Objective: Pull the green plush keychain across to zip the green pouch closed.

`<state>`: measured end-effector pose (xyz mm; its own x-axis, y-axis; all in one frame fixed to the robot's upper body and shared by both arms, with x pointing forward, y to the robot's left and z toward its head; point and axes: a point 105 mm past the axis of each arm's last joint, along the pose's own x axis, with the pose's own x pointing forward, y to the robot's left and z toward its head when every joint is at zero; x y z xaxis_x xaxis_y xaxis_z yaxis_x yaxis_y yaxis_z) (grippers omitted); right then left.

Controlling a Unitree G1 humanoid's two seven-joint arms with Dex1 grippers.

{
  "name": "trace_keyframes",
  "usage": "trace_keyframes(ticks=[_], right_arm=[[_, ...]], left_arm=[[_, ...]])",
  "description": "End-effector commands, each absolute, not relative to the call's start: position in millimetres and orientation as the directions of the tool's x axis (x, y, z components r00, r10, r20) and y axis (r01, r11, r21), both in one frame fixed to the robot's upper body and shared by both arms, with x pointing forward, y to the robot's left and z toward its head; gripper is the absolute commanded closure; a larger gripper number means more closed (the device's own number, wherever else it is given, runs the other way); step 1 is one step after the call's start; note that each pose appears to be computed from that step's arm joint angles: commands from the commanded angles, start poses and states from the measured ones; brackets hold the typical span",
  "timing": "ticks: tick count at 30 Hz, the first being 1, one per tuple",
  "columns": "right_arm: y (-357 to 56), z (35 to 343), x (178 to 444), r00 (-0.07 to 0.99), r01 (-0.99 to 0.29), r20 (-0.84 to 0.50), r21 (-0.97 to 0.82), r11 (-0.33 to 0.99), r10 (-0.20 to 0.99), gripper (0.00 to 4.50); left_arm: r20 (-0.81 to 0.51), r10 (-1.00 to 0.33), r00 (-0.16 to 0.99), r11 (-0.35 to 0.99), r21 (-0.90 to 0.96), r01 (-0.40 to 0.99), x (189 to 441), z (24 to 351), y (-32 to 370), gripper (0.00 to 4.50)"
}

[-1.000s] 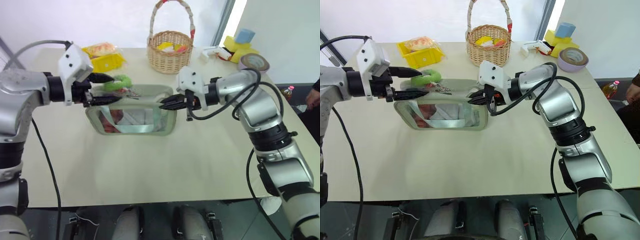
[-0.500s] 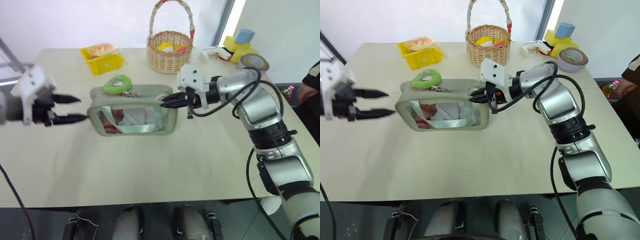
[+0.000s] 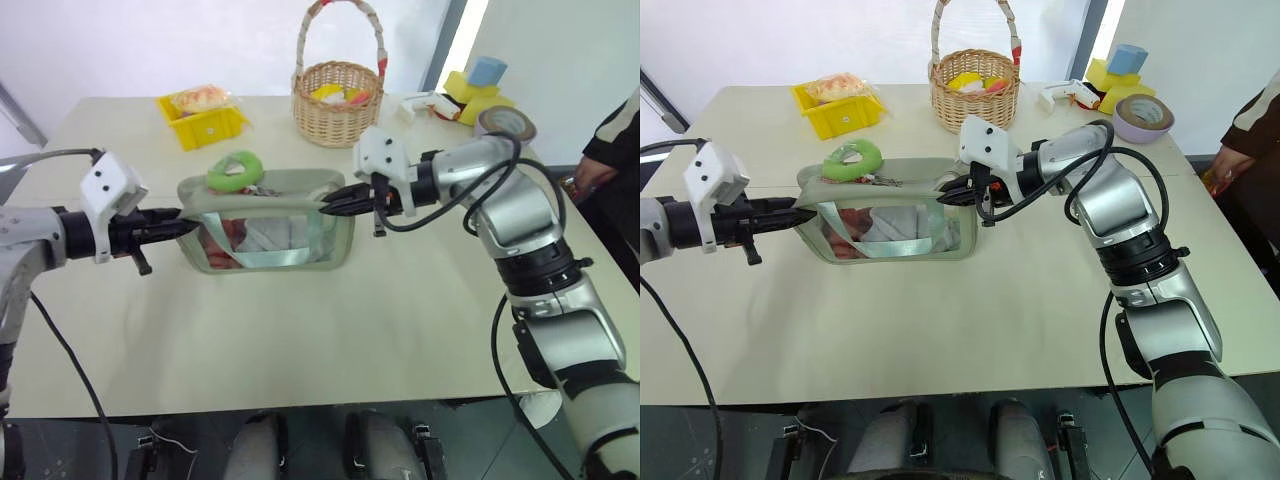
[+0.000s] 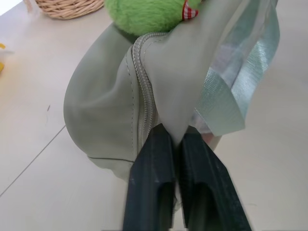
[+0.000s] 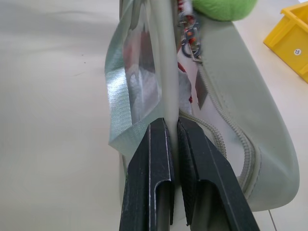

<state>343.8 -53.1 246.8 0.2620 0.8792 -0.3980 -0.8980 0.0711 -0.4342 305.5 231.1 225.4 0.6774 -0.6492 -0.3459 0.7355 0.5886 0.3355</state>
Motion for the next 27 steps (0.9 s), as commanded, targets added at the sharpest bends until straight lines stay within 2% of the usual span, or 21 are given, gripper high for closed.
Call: trace_keyframes(ticks=[1, 5, 8, 12, 16, 20, 22, 27], right_arm=[[-49, 263, 339, 0.258, -0.879, -0.368, -0.472, 0.059, 0.893, 4.50], [-50, 261, 337, 0.251, -0.887, -0.379, -0.459, 0.054, 0.891, 4.50], [-54, 263, 334, 0.231, -0.900, -0.389, -0.433, 0.044, 0.892, 3.44], [-63, 280, 335, 0.217, -0.897, -0.406, -0.441, 0.018, 0.887, 1.37], [-66, 312, 335, 0.175, -0.910, -0.376, -0.414, 0.004, 0.910, 1.37], [-38, 340, 357, 0.247, -0.924, -0.186, -0.340, 0.174, 0.951, 1.37], [-18, 343, 366, 0.274, -0.931, -0.142, -0.288, 0.225, 0.951, 1.37], [29, 332, 376, 0.272, -0.953, -0.136, -0.179, 0.246, 0.953, 1.37]], left_arm=[[-0.349, -0.652, 0.674, 0.570, 0.361, 0.738, 304, 228, 231, 4.48], [-0.369, -0.642, 0.672, 0.561, 0.371, 0.740, 304, 224, 231, 4.48], [-0.372, -0.641, 0.671, 0.555, 0.379, 0.741, 304, 224, 229, 4.50], [-0.381, -0.639, 0.668, 0.545, 0.390, 0.743, 304, 223, 229, 4.50], [-0.383, -0.635, 0.671, 0.536, 0.407, 0.739, 305, 224, 231, 4.50], [-0.387, -0.635, 0.668, 0.527, 0.415, 0.742, 305, 226, 232, 4.50], [-0.387, -0.636, 0.668, 0.525, 0.417, 0.742, 306, 228, 232, 4.50], [-0.391, -0.640, 0.661, 0.511, 0.425, 0.747, 307, 229, 232, 4.50]])
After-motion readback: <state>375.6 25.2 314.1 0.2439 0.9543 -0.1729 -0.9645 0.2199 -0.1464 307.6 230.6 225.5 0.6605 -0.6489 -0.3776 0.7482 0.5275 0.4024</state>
